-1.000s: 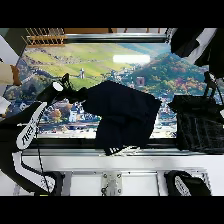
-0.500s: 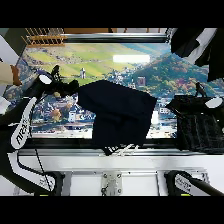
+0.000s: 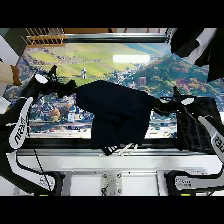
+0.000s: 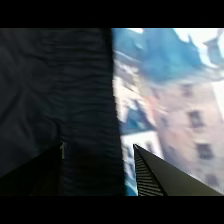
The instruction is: Fold the clothes and pants, and hang the long-sleeved shirts on hangers.
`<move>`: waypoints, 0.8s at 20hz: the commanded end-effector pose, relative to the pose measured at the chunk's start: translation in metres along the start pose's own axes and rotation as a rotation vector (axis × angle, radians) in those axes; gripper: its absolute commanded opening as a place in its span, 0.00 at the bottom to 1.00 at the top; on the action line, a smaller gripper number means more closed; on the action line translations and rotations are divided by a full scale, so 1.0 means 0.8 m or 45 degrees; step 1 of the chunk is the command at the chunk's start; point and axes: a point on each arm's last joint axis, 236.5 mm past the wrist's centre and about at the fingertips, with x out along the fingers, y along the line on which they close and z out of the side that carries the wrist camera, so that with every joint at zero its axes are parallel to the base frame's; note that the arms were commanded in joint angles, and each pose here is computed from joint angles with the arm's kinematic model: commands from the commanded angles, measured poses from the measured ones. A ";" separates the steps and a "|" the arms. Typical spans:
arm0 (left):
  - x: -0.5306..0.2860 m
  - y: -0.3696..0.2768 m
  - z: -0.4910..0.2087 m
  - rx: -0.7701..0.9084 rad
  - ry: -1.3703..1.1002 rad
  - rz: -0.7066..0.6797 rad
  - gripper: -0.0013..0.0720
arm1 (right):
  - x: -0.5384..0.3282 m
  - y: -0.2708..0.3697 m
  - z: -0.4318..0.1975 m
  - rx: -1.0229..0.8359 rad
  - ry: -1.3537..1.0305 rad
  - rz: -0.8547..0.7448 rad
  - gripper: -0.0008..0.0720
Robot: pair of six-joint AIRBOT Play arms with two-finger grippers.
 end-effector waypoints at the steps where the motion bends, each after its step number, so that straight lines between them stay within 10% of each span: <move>1: -0.001 0.000 0.001 0.002 -0.001 0.000 0.03 | 0.031 0.026 -0.005 -0.069 0.029 0.023 0.64; 2: -0.001 0.000 0.001 0.002 -0.001 -0.001 0.03 | 0.033 0.033 -0.002 -0.086 0.019 0.027 0.63; 4: -0.001 0.000 0.000 0.002 0.002 -0.001 0.02 | 0.033 0.044 0.007 -0.113 -0.014 0.034 0.09; 5: -0.001 0.000 -0.001 0.002 0.006 -0.002 0.03 | 0.032 0.049 0.013 -0.121 -0.028 0.040 0.03; 10: -0.078 -0.034 0.040 0.064 -0.188 -0.042 0.02 | -0.060 0.127 0.071 -0.395 -0.243 0.086 0.03; 16: -0.408 -0.215 0.084 0.487 -0.876 -0.211 0.02 | -0.341 0.309 0.080 -0.834 -0.759 0.277 0.03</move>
